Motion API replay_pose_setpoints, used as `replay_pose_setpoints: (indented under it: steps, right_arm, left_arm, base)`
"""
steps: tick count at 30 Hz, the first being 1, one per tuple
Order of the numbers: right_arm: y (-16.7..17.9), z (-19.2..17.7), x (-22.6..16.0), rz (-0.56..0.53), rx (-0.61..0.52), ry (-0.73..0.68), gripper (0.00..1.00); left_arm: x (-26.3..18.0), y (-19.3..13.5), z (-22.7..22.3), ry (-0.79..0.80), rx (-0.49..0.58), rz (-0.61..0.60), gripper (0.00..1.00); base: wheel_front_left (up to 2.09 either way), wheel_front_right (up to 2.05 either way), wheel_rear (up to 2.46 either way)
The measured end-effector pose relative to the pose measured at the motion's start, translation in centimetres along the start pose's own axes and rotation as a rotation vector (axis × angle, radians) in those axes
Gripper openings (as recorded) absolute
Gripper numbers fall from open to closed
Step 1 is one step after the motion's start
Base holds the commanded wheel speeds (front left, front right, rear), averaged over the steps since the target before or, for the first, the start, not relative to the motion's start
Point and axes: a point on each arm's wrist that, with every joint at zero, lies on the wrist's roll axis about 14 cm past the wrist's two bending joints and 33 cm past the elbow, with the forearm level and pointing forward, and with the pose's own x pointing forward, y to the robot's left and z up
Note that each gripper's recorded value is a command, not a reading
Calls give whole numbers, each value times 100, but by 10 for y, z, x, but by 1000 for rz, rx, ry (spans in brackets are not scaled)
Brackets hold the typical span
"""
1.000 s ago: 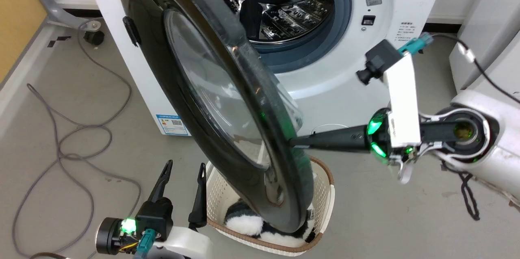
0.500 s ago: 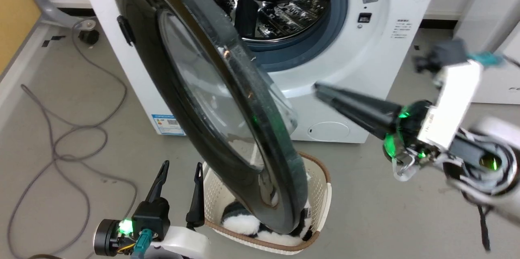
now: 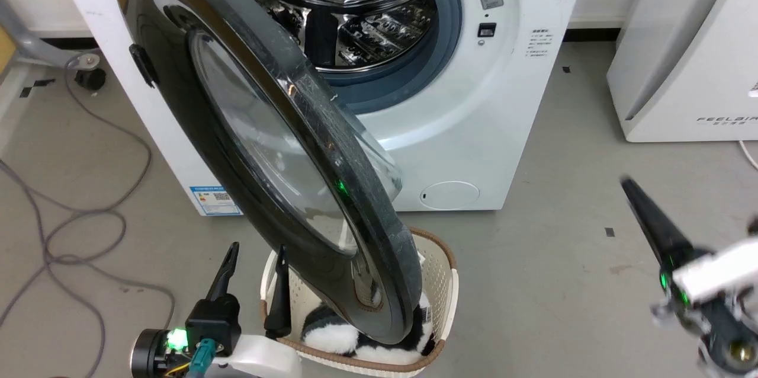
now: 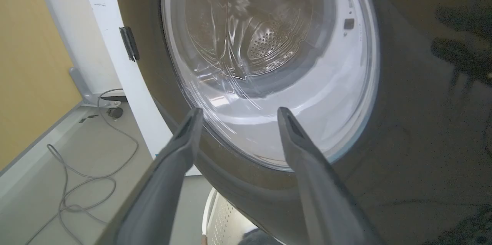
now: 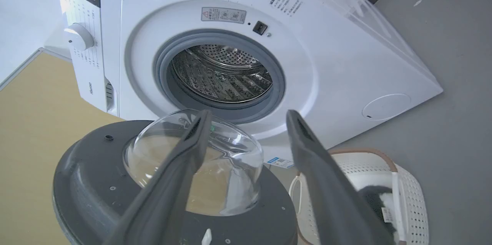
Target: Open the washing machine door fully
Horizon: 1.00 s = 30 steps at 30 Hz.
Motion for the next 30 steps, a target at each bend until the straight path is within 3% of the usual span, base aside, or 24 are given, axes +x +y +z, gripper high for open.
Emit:
replay_pose_setpoints:
  steps: [3,7,10,14,20,24,30]
  right_arm:
    - [-36,8,-19,-83,-61,-100,100]
    - [-62,24,-40,-150,-248,-209,100]
    - [-65,38,-51,-175,-453,-274,100]
    - [-53,37,-58,-178,-710,-325,100]
    - [4,21,-51,-114,-955,-362,100]
    - [21,3,-49,-97,-1042,-301,100]
    - [11,-29,-50,-114,-1069,-171,100]
  left_arm:
    - [1,-2,1,-2,-7,-2,100]
    - [1,-3,1,-4,-10,-5,100]
    - [1,-2,2,-5,-10,-2,100]
    - [1,0,2,-5,-9,4,100]
    - [0,4,-1,4,-9,15,100]
    - [0,6,-3,9,-9,22,100]
    - [0,8,-5,14,-7,28,100]
  base:
    - [0,0,0]
    - [0,0,0]
    - [0,0,0]
    - [0,0,0]
    - [0,0,0]
    - [0,0,0]
    - [0,0,0]
